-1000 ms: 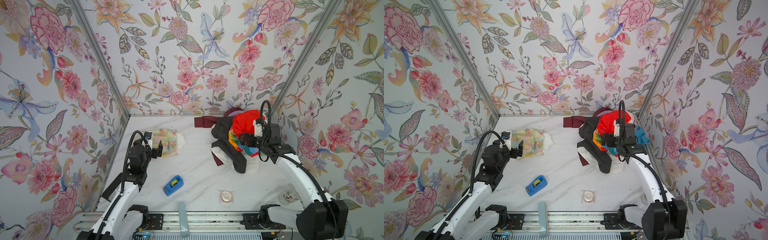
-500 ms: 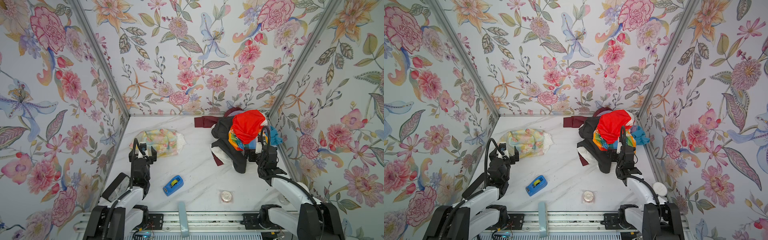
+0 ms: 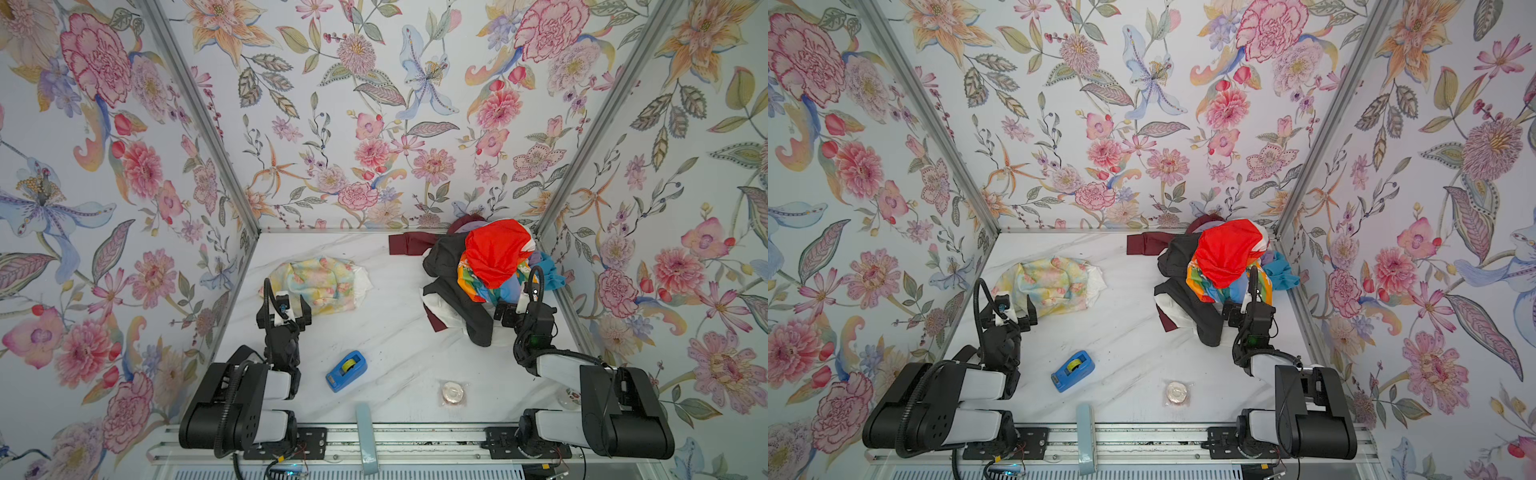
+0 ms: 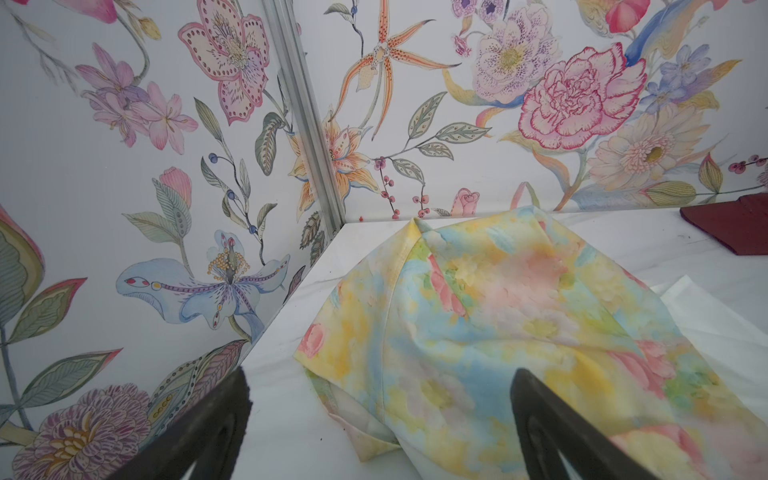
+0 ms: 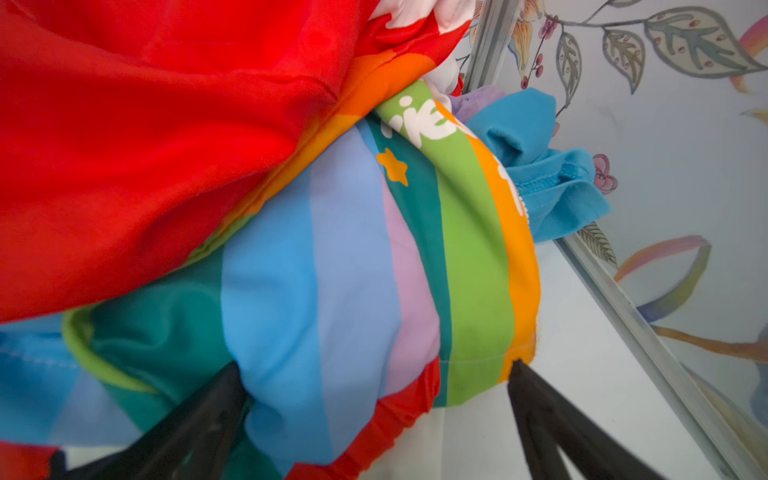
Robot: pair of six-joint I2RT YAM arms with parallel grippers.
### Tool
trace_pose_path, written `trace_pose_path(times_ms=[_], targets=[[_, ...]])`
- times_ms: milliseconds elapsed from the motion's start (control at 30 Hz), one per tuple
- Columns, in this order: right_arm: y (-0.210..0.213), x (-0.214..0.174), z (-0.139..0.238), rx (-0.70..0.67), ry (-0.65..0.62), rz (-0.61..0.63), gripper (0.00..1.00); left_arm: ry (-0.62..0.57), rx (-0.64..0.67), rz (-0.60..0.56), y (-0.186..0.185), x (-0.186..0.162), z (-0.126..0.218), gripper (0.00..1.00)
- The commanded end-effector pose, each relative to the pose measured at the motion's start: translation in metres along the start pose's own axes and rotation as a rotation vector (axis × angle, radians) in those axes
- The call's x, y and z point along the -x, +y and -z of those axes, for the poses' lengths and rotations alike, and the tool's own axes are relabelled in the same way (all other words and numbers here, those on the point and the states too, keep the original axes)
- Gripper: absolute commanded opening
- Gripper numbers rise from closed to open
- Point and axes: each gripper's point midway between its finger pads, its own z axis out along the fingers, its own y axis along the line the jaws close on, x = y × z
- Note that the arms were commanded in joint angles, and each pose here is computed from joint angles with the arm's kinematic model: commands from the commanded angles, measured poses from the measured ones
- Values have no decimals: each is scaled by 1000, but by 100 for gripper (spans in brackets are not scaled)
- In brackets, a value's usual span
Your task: Pick out a specific cloth from the pile
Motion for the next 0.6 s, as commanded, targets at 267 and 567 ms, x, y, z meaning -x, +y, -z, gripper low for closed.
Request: trace_pose_path(times_ms=[267, 567], targets=[[6, 25, 13, 68, -166, -21, 99, -86, -32, 34, -4, 8, 0, 99], [9, 20, 19, 88, -135, -8, 99, 30, -109, -11, -24, -8, -26, 99]])
